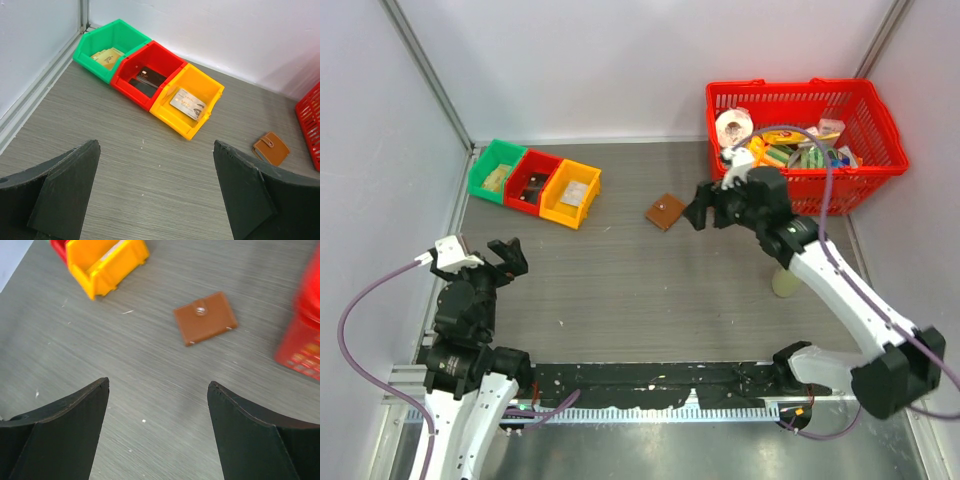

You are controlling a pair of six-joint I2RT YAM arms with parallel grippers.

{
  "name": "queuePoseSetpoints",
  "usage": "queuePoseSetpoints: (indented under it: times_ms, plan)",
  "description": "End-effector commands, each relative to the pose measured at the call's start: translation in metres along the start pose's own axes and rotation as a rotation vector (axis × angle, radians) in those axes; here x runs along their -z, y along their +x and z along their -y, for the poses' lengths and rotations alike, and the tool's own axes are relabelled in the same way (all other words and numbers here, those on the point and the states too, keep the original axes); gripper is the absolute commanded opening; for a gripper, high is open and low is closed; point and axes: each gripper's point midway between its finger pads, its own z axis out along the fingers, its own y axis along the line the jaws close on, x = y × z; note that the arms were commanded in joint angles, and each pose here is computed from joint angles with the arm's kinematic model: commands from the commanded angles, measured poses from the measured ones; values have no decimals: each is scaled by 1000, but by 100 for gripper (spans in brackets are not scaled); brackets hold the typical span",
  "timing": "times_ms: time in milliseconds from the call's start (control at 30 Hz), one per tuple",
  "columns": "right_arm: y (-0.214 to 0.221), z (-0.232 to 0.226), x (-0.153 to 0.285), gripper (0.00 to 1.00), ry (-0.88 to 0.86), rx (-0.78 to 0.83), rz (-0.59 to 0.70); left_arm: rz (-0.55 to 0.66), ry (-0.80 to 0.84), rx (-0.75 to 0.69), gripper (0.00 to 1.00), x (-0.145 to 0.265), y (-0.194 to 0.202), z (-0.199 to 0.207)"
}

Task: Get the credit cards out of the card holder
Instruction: Open the card holder at the center of the board.

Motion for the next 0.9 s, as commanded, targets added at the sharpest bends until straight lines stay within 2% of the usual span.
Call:
queuePoseSetpoints:
  times_ms: [0, 100, 133, 167, 200, 233, 367, 467, 667, 800, 867]
  plan:
    - [-31, -43, -32, 84, -59, 103, 20, 59, 28, 38, 100, 5, -21, 6]
    - [-9, -43, -77, 84, 19, 128, -63, 56, 30, 38, 100, 5, -20, 7]
    - [-15, -34, -87, 84, 89, 127, -53, 55, 31, 37, 100, 5, -20, 7]
    - [4, -31, -104, 84, 111, 137, -111, 55, 30, 37, 100, 5, -20, 7]
    - [-2, -29, -112, 84, 140, 144, -101, 57, 29, 38, 100, 5, -20, 6]
    - [16, -22, -128, 84, 179, 143, -150, 57, 27, 38, 100, 5, -21, 6]
    - [31, -1, -166, 84, 334, 177, -176, 57, 29, 38, 100, 6, -21, 7]
    - [46, 17, -192, 88, 433, 202, -198, 54, 28, 38, 100, 5, -20, 7]
    - [72, 35, -236, 90, 490, 242, -235, 48, 24, 34, 100, 5, -19, 6]
    - [93, 36, -258, 90, 463, 257, -276, 47, 22, 32, 100, 4, -18, 6]
    - [105, 35, -263, 87, 438, 254, -307, 44, 21, 29, 100, 4, -18, 6]
